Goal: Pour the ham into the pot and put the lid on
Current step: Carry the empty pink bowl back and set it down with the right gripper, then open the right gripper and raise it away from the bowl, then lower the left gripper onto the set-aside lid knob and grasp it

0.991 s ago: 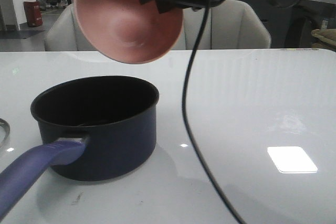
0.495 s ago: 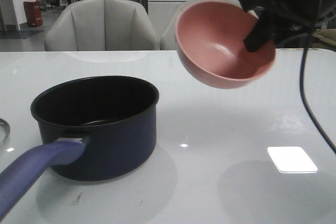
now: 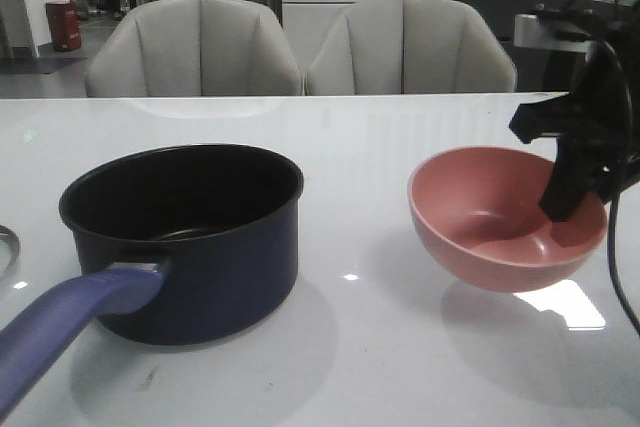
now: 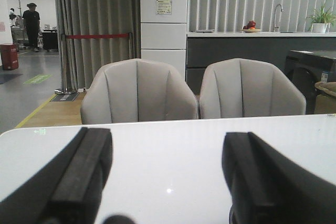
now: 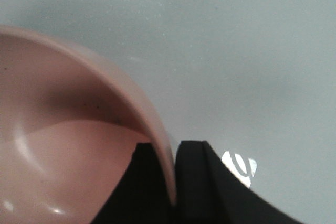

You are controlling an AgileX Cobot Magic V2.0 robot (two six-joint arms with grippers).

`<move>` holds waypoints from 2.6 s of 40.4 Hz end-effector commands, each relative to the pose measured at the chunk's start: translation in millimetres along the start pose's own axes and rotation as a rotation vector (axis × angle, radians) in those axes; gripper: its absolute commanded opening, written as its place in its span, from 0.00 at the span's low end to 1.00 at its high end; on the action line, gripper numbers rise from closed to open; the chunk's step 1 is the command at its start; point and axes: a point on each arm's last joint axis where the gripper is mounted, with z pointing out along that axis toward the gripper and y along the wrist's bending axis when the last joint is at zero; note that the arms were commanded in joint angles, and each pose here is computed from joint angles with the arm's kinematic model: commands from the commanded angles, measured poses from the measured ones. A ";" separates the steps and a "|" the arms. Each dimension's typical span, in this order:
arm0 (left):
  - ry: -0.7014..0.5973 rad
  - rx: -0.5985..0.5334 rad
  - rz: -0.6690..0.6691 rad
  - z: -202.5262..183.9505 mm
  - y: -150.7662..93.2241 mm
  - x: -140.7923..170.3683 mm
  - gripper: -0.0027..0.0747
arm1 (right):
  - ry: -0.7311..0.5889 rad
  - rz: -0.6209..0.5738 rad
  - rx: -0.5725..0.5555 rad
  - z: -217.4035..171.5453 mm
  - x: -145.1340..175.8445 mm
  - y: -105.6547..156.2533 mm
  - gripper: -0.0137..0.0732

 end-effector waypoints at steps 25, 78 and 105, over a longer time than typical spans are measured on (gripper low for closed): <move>-0.085 0.004 -0.011 0.2 -0.3 -14.7 0.66 | -0.121 -0.067 -0.003 -59.6 -19.8 8.3 0.66; -0.066 0.005 -0.010 0.3 -0.5 -13.0 0.66 | -1.300 -0.162 -0.071 -175.9 229.5 32.9 0.49; 0.441 -0.063 0.006 66.4 5.8 -47.6 0.93 | -1.266 -0.168 -0.075 -172.3 230.4 33.3 0.33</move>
